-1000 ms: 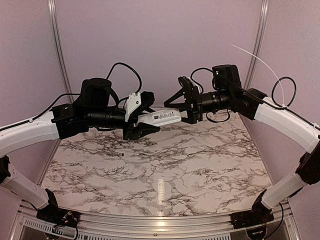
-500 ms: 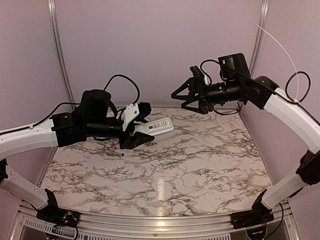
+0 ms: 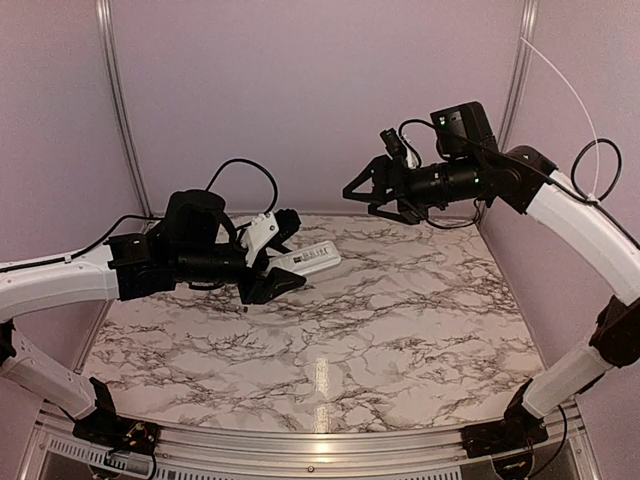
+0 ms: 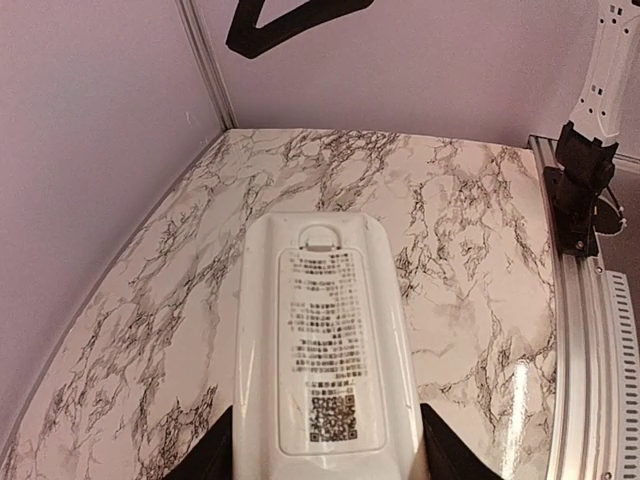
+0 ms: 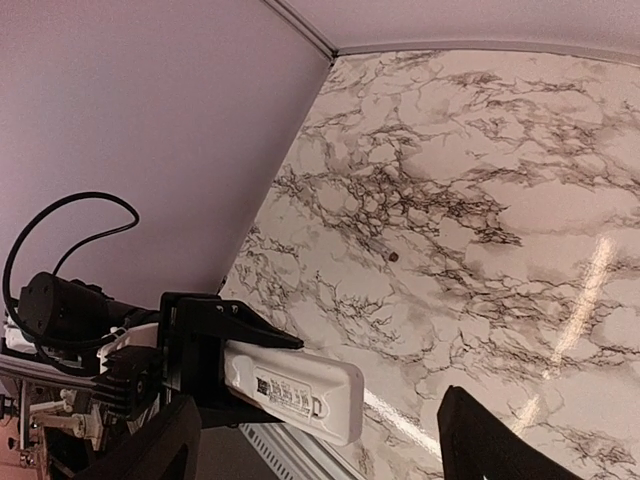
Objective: Unload the batteries from the remote control
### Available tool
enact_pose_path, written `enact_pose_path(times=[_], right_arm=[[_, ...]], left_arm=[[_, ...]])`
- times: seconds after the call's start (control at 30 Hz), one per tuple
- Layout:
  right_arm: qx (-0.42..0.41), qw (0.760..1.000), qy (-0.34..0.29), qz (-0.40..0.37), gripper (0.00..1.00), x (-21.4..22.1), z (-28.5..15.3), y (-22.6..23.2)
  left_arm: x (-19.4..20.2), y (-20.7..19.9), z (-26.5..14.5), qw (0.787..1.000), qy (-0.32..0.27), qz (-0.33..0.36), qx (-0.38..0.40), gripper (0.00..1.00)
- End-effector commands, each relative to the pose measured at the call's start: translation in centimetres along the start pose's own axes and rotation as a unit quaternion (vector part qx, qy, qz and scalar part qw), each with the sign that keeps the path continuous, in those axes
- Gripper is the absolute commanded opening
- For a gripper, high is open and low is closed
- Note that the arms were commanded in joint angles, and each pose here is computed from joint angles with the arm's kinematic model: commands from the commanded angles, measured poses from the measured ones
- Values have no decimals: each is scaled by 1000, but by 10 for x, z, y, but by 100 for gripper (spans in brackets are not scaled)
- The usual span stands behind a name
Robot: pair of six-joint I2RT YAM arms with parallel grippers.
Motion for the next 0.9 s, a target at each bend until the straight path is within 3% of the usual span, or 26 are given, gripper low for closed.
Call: enact_pose_path(times=[0.0, 0.53, 0.87], right_arm=[[26, 1000, 11, 3, 80, 4, 11, -5], [21, 999, 36, -13, 77, 26, 39, 8], [4, 999, 45, -5, 57, 30, 50, 11]], left_arm=[[-4, 4, -2, 1000, -7, -5, -14, 0], [8, 2, 0, 999, 29, -17, -13, 0], [6, 7, 6, 999, 26, -32, -24, 0]])
Point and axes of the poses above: each gripper's point midway between its finger pads, its own z axis out along the fingers, its own y axis along the line the jaws close on, x = y × z, the point moved 4 cm from there along -z, back along the fingers, and after that the axes turned 14 degrees about z, right-handed, at the moved point
